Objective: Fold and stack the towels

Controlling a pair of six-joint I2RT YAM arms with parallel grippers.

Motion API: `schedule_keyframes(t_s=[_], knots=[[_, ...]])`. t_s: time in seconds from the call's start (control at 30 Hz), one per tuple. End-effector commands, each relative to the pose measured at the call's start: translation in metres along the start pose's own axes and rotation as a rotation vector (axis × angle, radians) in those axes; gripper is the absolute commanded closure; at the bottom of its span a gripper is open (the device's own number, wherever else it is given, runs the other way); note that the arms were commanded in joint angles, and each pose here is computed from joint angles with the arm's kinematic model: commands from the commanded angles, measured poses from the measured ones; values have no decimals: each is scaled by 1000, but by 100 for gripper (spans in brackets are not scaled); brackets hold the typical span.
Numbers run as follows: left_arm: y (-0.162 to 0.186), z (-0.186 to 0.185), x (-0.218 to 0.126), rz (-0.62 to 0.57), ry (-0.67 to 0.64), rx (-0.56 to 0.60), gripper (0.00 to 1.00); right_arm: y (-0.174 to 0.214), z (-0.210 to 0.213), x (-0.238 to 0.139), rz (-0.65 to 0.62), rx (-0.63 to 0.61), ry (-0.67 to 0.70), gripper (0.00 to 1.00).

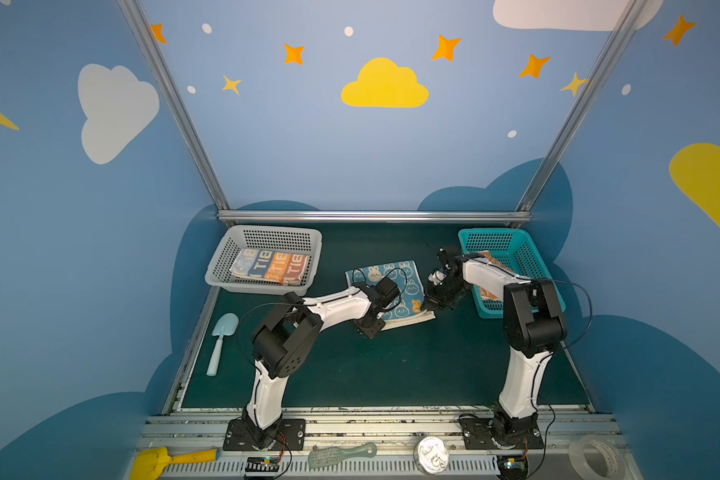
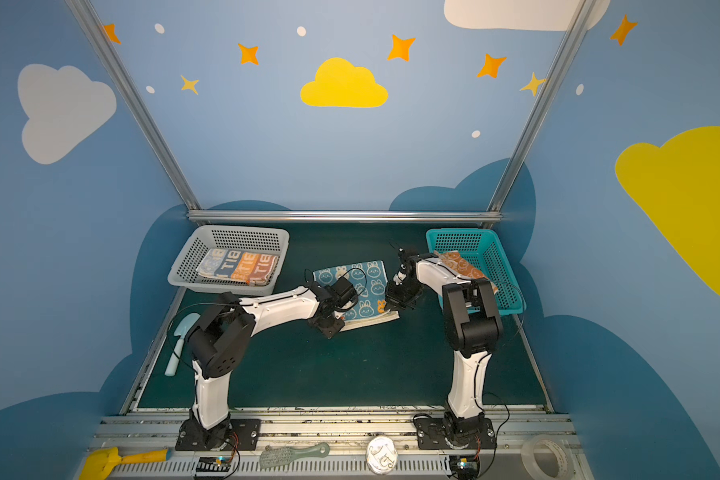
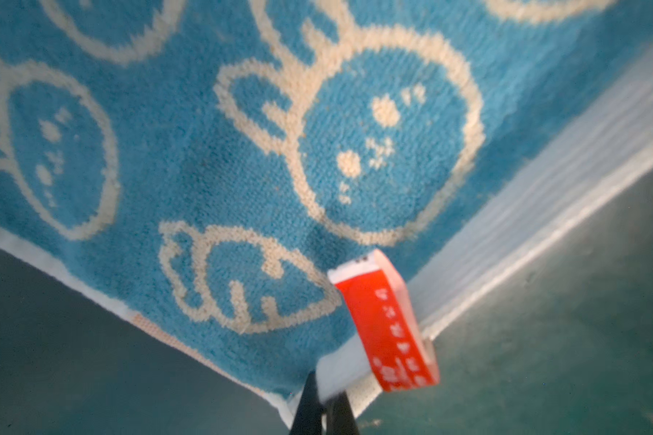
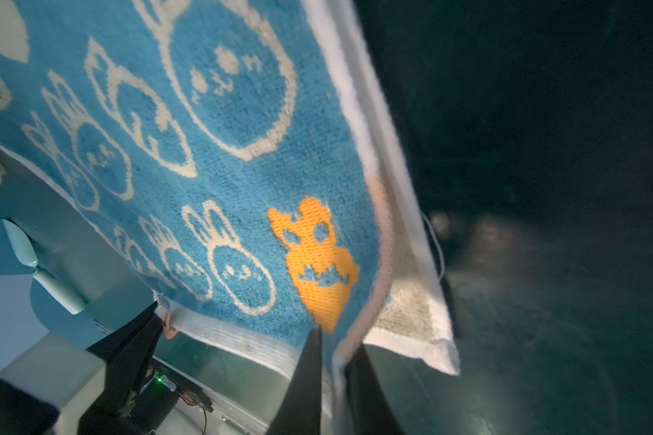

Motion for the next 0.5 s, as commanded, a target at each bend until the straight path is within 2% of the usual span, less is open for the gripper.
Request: schedule_keyframes(t_s=[0.0,0.1,0.2,0.23,0.3,0.33,0.37,0.47], knots=[[1,-4,-4,1,20,-10,82,1,-4,5,9,2,5,78],[-4,-4,-18,-32,38,-14,74,1,-2,2,-1,1,0,67],[-9,-2,-40,-98,46,-19,59,1,1,-4,-9,-5,-6,57],[-12,1,-51,-129,44,-22,39,2,2,-5,-12,-7,-6,54],[-17,5,-70,-192,41,-27,13,3,3,-9,-20,-10,-3,52],[-20,7,-81,-232,41,-31,5,3,3,-10,-22,-9,0,52],[-23,9,-91,-269,39,-38,0,4,3,-11,-24,-11,0,52],[-29,17,-112,-386,32,-77,0,4,2,-11,-22,-9,4,54]])
Point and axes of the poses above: each gripper's point midway between its finger pads, its own x axis out along the fingers, its own z axis along the line the jaws close on, y = z × x, the point moved 6 cm from there along -x, back along the fingers, and after that the axes turned 12 degrees about -x, right-handed, at the moved point
